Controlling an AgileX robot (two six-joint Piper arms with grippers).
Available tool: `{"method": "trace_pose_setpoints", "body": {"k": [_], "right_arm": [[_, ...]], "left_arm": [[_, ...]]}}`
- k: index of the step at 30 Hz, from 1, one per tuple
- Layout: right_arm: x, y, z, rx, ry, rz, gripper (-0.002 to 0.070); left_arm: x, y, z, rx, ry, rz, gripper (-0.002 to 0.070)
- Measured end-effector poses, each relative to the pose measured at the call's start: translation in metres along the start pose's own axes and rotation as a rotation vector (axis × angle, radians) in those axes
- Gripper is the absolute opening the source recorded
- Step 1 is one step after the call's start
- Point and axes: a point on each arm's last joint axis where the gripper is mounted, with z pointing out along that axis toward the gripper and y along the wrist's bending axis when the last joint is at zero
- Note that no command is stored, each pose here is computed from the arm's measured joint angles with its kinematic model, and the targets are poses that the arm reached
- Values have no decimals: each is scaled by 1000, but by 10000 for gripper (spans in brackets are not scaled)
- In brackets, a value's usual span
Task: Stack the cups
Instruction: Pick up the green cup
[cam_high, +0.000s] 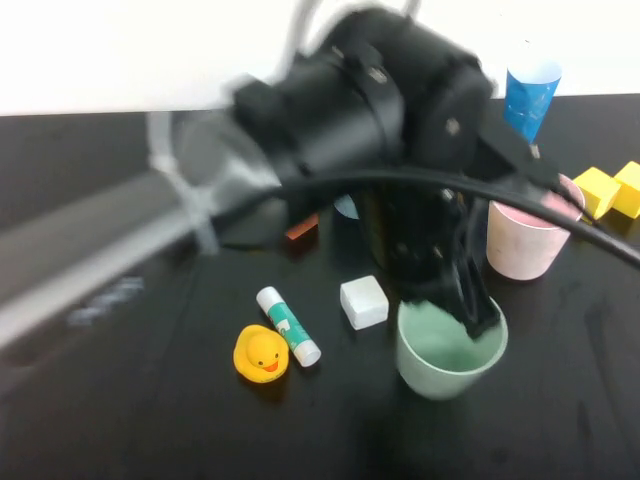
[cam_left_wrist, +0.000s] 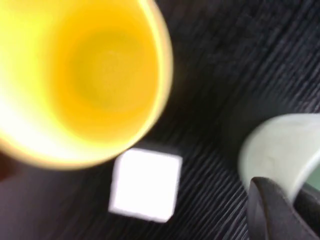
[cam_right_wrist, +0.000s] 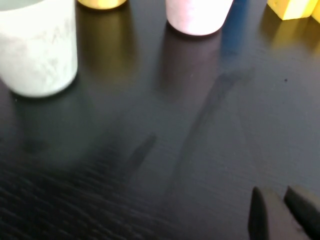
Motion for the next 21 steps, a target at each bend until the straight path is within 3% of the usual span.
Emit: {"method": "trace_pose_setpoints", "body": {"k": [10, 17, 21], "right_arm": [[0, 0, 0, 0, 0, 0, 63], [0, 0, 0, 0, 0, 0, 63], [0, 0, 0, 0, 0, 0, 63]], "left_arm": [[17, 23, -108, -212, -348, -112, 2], [17, 41, -93, -177, -304, -203, 2], [21, 49, -86, -179, -244, -174, 2]]}}
